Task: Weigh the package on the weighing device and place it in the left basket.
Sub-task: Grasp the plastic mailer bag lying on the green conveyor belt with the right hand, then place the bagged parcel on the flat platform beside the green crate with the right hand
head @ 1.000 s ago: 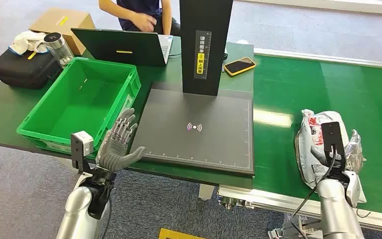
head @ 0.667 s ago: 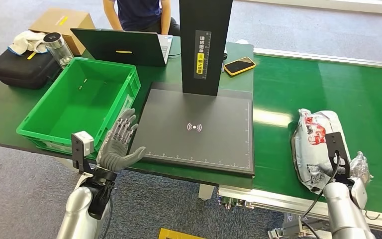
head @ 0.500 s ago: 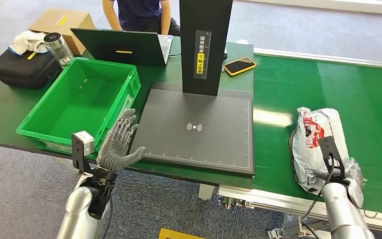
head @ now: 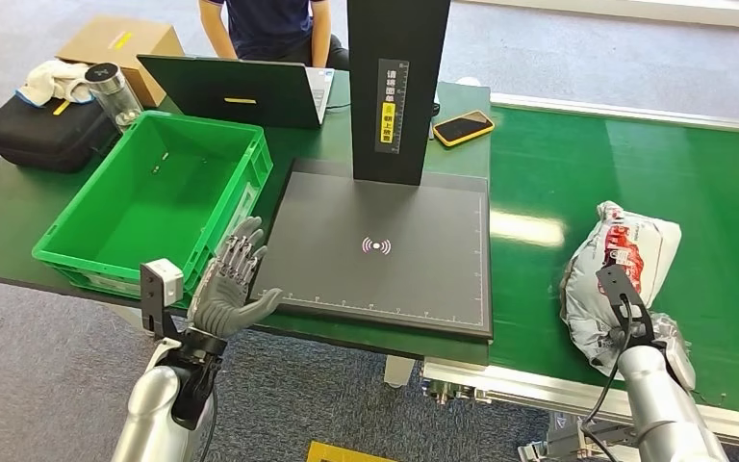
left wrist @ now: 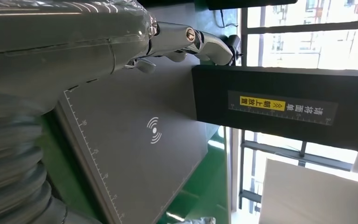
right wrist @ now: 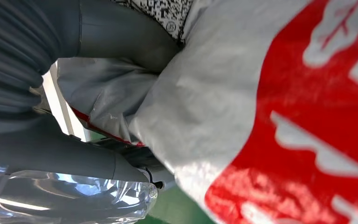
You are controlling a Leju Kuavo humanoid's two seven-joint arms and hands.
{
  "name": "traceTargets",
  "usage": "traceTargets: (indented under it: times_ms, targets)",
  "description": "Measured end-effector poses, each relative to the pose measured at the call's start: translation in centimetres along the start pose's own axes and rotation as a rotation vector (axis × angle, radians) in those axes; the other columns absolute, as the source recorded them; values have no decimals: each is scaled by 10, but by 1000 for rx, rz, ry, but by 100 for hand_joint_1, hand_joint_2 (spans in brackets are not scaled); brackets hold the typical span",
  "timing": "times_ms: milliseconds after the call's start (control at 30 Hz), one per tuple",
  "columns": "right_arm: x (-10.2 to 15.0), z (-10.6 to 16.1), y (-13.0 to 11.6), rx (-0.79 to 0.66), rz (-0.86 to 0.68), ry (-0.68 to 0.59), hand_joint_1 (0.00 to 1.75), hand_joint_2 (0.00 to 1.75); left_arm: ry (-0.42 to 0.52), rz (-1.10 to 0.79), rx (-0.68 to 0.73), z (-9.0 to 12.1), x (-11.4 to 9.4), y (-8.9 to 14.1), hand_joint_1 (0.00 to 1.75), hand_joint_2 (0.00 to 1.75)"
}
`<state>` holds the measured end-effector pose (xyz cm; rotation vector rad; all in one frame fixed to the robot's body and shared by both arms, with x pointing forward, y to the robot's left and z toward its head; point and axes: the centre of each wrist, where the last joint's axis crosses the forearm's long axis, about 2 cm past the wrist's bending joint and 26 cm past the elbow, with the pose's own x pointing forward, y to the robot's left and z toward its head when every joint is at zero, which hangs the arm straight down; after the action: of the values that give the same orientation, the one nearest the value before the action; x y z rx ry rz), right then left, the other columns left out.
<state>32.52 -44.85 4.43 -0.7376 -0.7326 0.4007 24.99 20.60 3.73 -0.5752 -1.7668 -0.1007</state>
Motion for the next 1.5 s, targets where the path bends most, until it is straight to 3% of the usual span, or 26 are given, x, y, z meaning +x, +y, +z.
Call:
traceTargets:
  times_ms: [333,600,800,933,1100,1267,1500]
  targets:
    - [0,1,1,-116,-36,-52,175,175,6,2,27,8,0,0,0,175]
    - [0,2,-16,-429,-86,-189,175,175,-1,-4,44,11,4,0,0,175]
    - [14,8,-34,-605,-86,-314,175,175,-11,-10,51,12,7,-1,0,175]
    - [37,13,-43,-596,-28,-467,175,175,-38,-16,62,10,9,0,0,175]
    - [86,27,-33,-508,207,-691,175,175,-89,-25,77,4,13,3,0,175]
    - [143,57,-19,-518,406,-921,175,175,-131,-24,92,-3,17,6,0,175]
    - [199,99,3,-498,584,-1236,175,175,-161,-10,119,-5,19,9,0,175]
